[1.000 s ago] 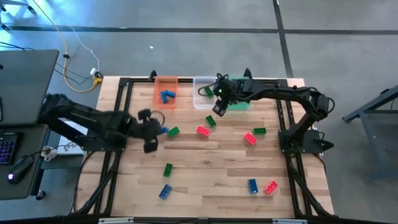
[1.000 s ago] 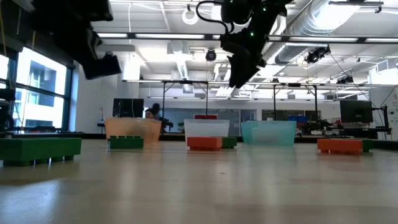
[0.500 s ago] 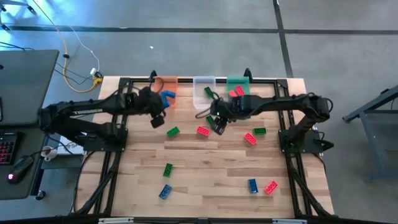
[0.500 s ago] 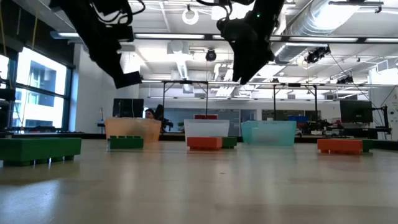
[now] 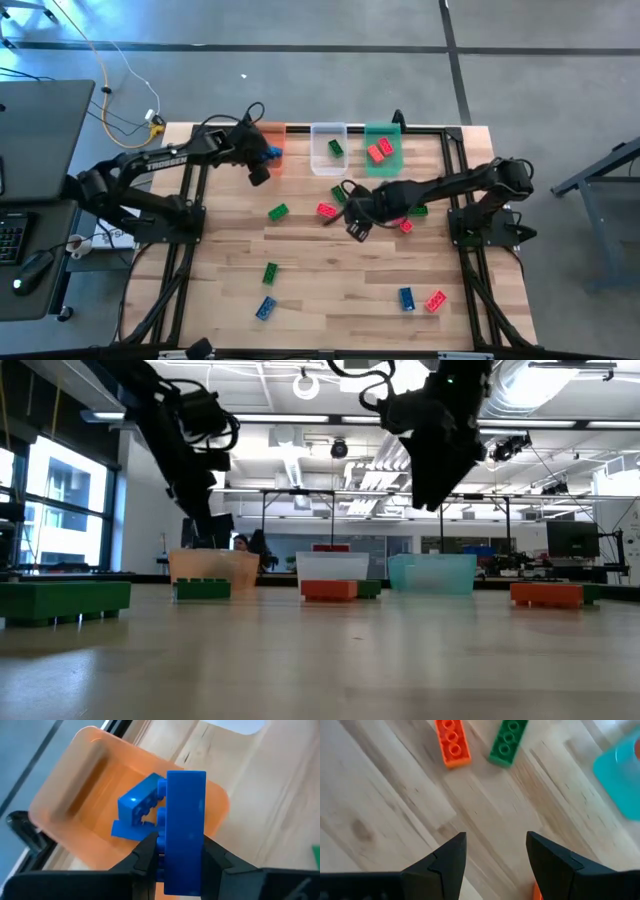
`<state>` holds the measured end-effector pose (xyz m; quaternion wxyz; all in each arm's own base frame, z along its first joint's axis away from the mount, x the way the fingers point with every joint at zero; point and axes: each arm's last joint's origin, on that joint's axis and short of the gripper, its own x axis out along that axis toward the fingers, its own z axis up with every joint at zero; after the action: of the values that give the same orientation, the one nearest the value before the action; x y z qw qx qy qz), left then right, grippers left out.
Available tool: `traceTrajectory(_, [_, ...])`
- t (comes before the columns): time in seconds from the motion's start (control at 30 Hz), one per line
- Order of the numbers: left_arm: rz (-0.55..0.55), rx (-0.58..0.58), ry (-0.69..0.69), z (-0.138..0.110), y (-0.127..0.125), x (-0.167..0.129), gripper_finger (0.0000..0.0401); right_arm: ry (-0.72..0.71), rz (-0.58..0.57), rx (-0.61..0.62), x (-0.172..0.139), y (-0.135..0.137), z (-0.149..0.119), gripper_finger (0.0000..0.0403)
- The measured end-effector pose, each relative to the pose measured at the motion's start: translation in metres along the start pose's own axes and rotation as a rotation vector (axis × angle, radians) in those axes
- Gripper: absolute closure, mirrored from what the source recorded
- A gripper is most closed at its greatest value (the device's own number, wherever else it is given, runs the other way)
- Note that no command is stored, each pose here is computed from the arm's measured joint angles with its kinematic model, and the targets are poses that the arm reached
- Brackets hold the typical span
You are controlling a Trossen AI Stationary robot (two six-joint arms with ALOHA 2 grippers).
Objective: Sort & place blocks by color
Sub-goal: Put the blue game piece into the bin, then put the green game piece into the bin
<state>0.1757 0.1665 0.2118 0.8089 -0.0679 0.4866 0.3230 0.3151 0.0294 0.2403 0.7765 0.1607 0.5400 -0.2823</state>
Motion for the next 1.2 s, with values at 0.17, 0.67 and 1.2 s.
traceTrajectory(0.17, [-0.007,-0.047,0.027,-0.001,0.008,0.015,0.0324,0.030,-0.044,0.024,0.003,0.003,-0.015,0.0208])
traceTrajectory(0.67, [-0.006,-0.120,0.046,-0.001,0.008,0.021,0.0208,0.056,-0.216,-0.026,-0.002,-0.002,-0.032,0.0208])
traceTrajectory(1.2, [-0.064,-0.031,-0.041,0.004,-0.016,-0.007,0.0196,0.234,-0.491,-0.069,0.003,-0.041,-0.054,0.0208])
